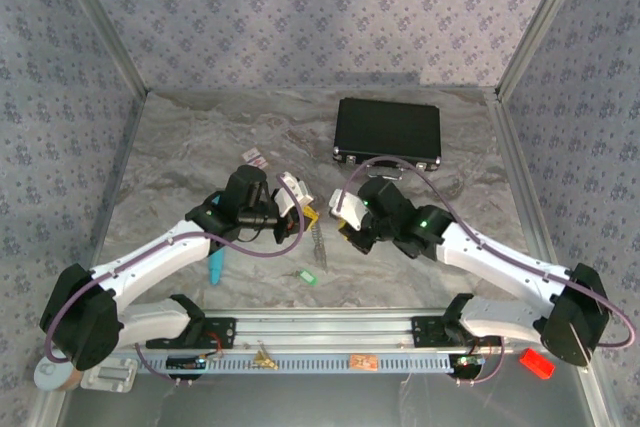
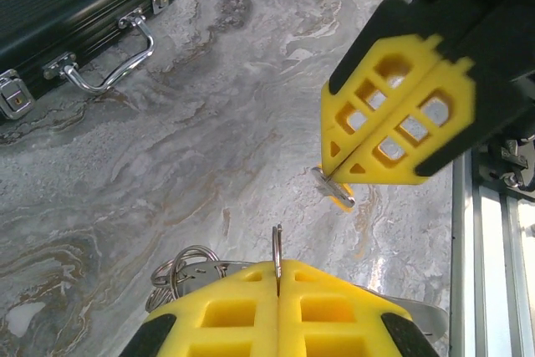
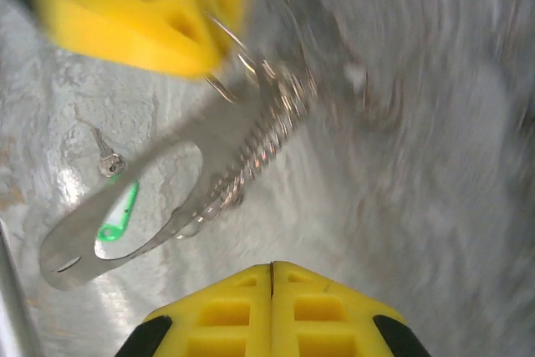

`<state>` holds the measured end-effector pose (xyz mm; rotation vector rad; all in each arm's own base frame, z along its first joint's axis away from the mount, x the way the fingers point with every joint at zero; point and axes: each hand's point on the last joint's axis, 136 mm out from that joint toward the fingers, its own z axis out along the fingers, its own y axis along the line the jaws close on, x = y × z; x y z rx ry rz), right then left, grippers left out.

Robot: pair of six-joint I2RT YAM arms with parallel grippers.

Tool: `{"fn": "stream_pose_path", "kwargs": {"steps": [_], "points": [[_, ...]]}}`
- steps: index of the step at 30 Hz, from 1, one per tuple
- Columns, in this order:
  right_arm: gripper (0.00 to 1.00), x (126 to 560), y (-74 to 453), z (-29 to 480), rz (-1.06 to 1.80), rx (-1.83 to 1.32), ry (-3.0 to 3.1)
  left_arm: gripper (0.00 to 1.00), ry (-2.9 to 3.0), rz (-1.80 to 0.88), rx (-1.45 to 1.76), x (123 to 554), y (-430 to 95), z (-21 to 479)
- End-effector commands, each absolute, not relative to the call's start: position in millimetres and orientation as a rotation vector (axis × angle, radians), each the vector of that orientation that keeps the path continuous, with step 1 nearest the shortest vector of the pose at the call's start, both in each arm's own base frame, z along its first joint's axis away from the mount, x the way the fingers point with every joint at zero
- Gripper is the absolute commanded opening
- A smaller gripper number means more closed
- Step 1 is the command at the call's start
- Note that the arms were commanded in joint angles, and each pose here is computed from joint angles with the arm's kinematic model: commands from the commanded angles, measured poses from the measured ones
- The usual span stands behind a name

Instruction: Put the keys on the keyring

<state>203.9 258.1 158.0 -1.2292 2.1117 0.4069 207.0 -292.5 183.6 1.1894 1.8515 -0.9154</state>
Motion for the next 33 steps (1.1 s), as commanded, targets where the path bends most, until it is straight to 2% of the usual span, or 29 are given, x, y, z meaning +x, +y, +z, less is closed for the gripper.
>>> {"fn": "stream_pose_path", "kwargs": {"steps": [1,8,14,26,33], "points": [[0.00,198,227,121,0.400,-0.706,2.564,0.00,1.807,-0.894,1.180,212,-293,198],[0.00,205,204,78,0.314,-0.529,2.762,0.00,1.811,-0.874,1.180,213,-291,195],[0.00,217,197,53,0.277,-0.517,2.857,0.00,1.809,-0.869,1.167,214,-290,193],[0.00,241,205,34,0.291,-0.514,2.885,0.00,1.803,-0.869,1.167,215,-291,194],[0.14,241,206,34,0.298,-0.512,2.883,0.00,1.799,-0.866,1.171,216,-292,195]]}}
